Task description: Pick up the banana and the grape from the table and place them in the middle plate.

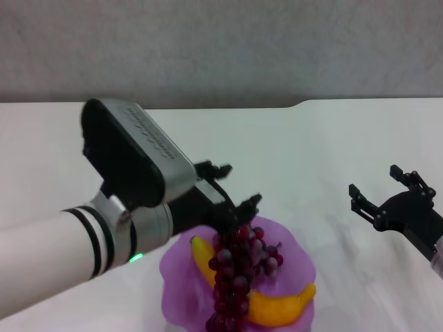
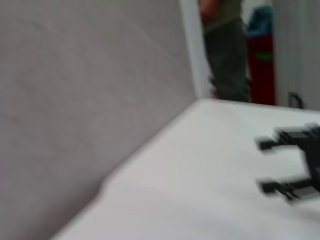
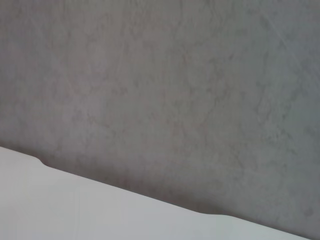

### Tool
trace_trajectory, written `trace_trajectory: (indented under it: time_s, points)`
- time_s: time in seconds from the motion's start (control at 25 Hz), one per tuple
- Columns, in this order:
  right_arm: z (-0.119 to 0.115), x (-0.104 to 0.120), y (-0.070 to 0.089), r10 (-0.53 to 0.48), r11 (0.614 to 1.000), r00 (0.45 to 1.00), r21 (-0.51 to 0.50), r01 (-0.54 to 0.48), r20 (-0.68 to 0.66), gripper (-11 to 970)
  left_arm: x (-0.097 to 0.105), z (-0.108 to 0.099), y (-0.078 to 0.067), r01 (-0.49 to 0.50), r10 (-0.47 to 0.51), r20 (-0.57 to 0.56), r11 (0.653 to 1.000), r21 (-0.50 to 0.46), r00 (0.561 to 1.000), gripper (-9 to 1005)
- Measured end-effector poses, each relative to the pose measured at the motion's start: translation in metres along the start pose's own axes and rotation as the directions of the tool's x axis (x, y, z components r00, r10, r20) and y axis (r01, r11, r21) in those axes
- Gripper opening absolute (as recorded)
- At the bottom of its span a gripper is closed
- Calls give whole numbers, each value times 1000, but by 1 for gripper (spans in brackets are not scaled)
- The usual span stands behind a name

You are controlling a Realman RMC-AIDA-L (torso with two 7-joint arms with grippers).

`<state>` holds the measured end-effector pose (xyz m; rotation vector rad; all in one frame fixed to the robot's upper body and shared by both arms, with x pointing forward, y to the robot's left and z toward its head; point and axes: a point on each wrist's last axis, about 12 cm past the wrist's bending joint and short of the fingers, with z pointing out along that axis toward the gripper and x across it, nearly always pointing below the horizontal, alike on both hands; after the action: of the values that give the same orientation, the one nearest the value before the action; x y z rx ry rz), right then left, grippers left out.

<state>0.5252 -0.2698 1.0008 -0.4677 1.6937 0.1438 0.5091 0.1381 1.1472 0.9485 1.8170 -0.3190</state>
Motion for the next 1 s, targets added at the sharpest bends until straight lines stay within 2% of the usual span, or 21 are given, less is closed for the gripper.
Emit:
trace_trajectory:
  time_s: [0.16,0.32,0.44,0.52,0.76,0.88,1.0]
  points:
    - [0,0,0,0,1000,1000,-2,0,1,891,8,-9,10,19,-8,90,991,-129,996,609]
    - [0,0,1,0,1000,1000,-2,0,1,891,30,-9,20,56,-21,138,965,-255,990,766]
    - [0,0,1,1,1000,1000,-2,-1,2,891,48,-8,33,145,-92,172,934,-327,981,769]
    - [0,0,1,2,1000,1000,-3,-2,3,891,60,-9,42,208,-133,211,897,-390,968,771]
    - [1,-1,1,4,1000,1000,-2,-4,7,891,94,-7,47,210,-69,272,818,-535,960,772]
    - [1,-2,1,5,1000,1000,-2,-5,14,891,113,-10,52,317,-141,339,774,-547,930,772]
    - [1,-3,2,8,1000,1000,-1,-7,21,891,134,-6,55,447,-254,412,753,-483,875,771]
